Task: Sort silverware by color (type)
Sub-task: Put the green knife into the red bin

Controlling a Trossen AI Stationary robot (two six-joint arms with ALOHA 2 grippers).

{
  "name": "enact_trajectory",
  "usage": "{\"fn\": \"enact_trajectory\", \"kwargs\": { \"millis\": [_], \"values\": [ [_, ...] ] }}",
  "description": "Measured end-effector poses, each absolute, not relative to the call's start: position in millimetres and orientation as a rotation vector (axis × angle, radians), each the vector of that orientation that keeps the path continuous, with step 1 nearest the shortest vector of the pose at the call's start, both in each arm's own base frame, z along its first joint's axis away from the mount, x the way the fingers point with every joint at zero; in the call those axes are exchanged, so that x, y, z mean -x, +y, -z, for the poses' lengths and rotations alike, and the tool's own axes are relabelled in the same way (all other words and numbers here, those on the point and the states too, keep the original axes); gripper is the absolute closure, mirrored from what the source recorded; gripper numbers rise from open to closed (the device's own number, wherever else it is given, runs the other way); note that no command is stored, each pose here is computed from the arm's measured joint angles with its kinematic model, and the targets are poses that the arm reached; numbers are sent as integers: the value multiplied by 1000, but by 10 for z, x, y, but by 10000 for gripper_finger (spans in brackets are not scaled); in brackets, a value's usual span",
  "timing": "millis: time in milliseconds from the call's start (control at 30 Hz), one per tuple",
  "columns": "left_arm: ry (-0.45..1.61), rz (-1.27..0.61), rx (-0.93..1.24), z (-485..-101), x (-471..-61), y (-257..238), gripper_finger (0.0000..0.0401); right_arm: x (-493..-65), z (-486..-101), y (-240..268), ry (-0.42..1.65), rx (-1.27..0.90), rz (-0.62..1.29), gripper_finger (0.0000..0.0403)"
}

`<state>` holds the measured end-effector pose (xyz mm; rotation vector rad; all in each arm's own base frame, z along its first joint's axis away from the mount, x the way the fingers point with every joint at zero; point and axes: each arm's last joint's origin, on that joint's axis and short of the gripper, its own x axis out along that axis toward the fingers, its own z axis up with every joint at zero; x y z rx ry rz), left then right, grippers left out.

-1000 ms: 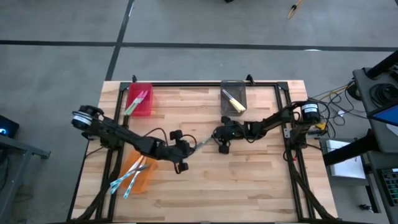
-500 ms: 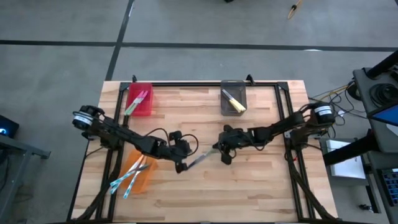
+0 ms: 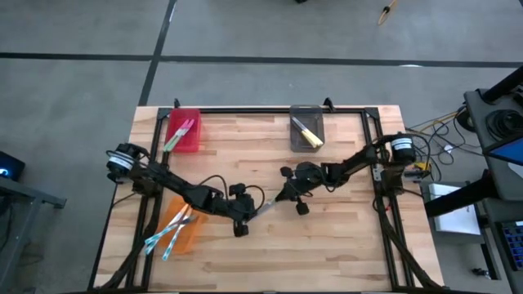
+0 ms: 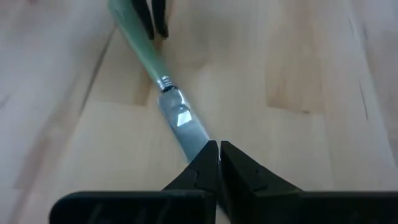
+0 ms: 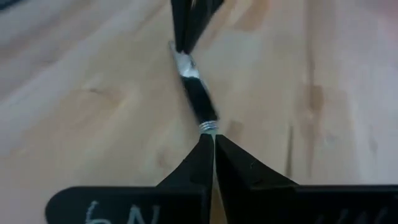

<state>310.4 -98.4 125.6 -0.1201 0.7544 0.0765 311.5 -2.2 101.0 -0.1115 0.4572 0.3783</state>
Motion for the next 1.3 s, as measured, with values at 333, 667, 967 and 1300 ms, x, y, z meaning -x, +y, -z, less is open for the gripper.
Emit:
{"fn": "enact_trajectory", "kwargs": {
  "millis": [333, 667, 967, 1300],
  "values": [
    [803, -67, 158, -1222, -3085, -973, 401, -3237, -950, -95, 444, 77, -407, 344],
    [829, -70, 158, -1175, -3075, -966, 401, -3283, -840, -146, 527, 148, -422, 221],
    [835, -84, 156, -1169, -3074, -947, 401, -3280, -290, -222, 531, 54, -475, 271],
    [832, -111, 149, -1214, -3062, -914, 401, -3235, 27, -203, 532, 10, -500, 358]
  ]
}}
